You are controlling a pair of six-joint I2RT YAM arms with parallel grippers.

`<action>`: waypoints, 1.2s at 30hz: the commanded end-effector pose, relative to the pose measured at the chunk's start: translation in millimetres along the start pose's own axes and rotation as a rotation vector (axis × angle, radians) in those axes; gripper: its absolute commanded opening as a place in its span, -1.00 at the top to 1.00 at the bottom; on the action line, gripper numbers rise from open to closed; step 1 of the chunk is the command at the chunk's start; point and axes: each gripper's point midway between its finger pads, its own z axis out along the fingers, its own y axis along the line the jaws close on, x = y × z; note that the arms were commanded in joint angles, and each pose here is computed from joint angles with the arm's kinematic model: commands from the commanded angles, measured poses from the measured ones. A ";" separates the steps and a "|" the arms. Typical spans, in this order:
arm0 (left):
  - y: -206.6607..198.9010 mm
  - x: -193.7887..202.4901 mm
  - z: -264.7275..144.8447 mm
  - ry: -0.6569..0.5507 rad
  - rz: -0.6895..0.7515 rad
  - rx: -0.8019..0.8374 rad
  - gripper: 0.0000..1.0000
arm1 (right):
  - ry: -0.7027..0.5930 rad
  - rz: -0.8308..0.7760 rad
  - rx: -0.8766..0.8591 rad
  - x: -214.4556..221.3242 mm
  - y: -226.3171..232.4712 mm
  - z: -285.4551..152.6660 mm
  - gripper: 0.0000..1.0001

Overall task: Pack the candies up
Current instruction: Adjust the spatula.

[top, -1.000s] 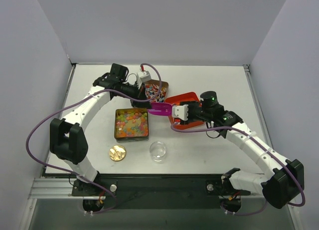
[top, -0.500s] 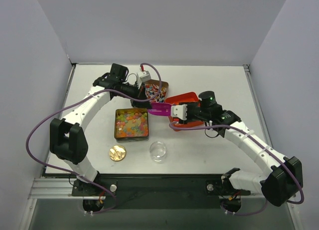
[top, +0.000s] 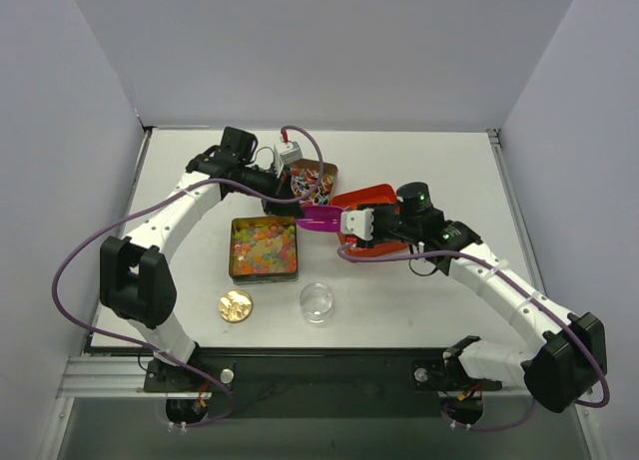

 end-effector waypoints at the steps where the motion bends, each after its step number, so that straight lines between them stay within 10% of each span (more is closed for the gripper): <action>1: -5.7 -5.9 0.0 -0.022 -0.002 0.045 1.00 | -0.031 -0.029 0.061 -13.1 -15.7 -6.5 0.30; 9: -1.7 -3.0 2.0 -0.021 -0.035 0.051 1.00 | -0.035 -0.031 0.062 -15.5 -15.9 -9.4 0.42; 14: 8.2 -1.9 3.0 -0.015 -0.058 -0.001 1.00 | -0.037 -0.024 0.035 -16.3 -12.7 -10.0 0.96; 16: 16.6 0.3 2.8 -0.006 -0.052 -0.052 0.42 | -0.040 -0.024 0.031 -21.4 -16.2 -14.5 1.00; 20: 27.6 -9.8 -6.4 -0.027 -0.052 -0.147 -0.09 | 0.015 0.045 -0.029 -12.6 -14.2 -27.5 1.00; 28: 54.4 -20.6 -63.7 -0.112 0.019 -0.492 -0.35 | 0.186 0.137 -0.219 24.7 -16.7 -39.5 1.00; 36: 94.9 48.0 -103.3 0.027 -0.007 -0.835 -0.48 | 0.366 0.118 -0.351 61.9 -35.3 -42.9 1.00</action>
